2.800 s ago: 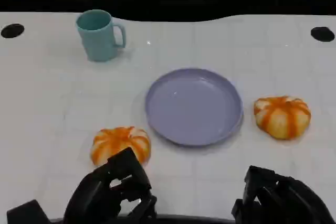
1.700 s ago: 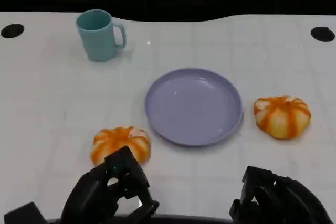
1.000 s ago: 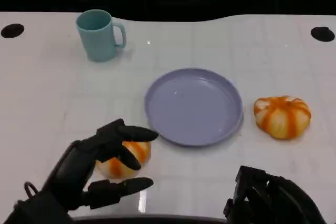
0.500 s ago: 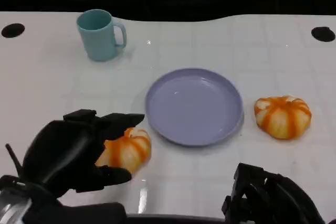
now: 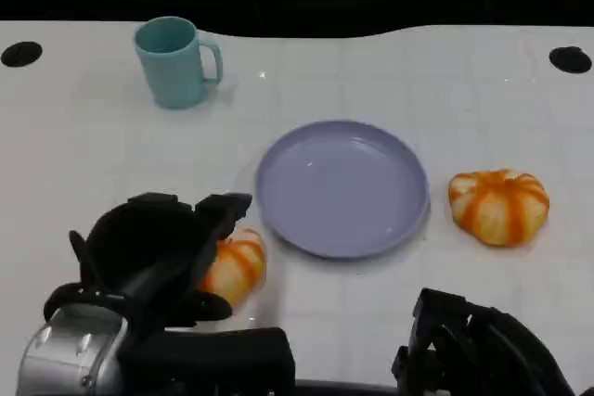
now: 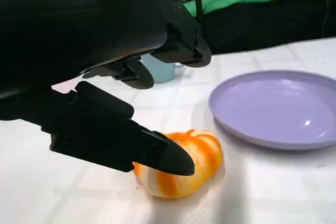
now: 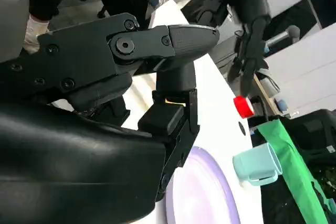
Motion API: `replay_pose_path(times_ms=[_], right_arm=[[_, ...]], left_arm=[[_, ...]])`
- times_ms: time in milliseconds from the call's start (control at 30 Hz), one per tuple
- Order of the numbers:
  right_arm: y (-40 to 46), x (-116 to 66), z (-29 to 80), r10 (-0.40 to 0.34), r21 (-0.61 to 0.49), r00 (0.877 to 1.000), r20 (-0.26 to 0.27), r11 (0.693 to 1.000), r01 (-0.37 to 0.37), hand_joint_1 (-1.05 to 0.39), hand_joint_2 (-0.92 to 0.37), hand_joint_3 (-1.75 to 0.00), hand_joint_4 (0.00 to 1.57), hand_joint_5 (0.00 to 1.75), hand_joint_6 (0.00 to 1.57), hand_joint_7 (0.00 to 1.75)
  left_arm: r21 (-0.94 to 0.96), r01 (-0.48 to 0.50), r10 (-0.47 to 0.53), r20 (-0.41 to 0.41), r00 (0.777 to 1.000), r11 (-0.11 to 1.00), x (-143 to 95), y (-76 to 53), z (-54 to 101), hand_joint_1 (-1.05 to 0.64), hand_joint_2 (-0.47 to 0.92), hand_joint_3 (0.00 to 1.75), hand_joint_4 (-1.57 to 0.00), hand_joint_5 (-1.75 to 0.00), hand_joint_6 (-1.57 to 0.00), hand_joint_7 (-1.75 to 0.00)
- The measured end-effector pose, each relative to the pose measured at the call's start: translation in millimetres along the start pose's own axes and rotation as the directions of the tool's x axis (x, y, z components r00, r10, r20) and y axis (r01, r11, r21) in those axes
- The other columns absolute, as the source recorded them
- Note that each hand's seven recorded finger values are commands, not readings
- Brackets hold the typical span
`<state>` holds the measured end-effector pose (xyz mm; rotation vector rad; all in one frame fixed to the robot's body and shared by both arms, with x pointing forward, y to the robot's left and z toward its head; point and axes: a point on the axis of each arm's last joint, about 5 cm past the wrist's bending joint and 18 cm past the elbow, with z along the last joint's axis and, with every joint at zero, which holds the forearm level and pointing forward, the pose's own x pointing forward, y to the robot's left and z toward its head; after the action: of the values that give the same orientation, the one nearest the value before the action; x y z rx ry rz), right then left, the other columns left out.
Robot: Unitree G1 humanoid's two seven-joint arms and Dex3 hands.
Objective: Grasp the bread from the table and place it into the plate.
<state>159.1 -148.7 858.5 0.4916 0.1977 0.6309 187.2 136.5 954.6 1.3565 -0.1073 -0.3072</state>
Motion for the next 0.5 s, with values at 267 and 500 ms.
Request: replay_pose_path(times_ms=[267, 500], right_arm=[[-0.4, -0.8, 0.1, -0.001, -0.001, 1.0, 0.0, 1.0, 0.001, -0.71, -0.92, -0.25, 0.85, 1.63, 0.75, 1.43], [-0.6, -2.1, -0.4, -0.004, -0.001, 1.0, -0.003, 1.0, 0.004, -0.71, -0.92, -0.26, 0.85, 1.63, 0.75, 1.44]], left_arm=[[0.034, 0.107, -0.105, -0.059, 0.993, 0.994, 21.5, -8.3, 7.7, -0.64, 0.9, 0.0, -0.34, -0.17, -0.25, 0.0], [0.012, 0.16, -0.158, -0.086, 0.984, 0.987, 40.2, -21.2, 7.8, -0.63, 0.89, 0.0, -0.32, -0.14, -0.24, 0.0]])
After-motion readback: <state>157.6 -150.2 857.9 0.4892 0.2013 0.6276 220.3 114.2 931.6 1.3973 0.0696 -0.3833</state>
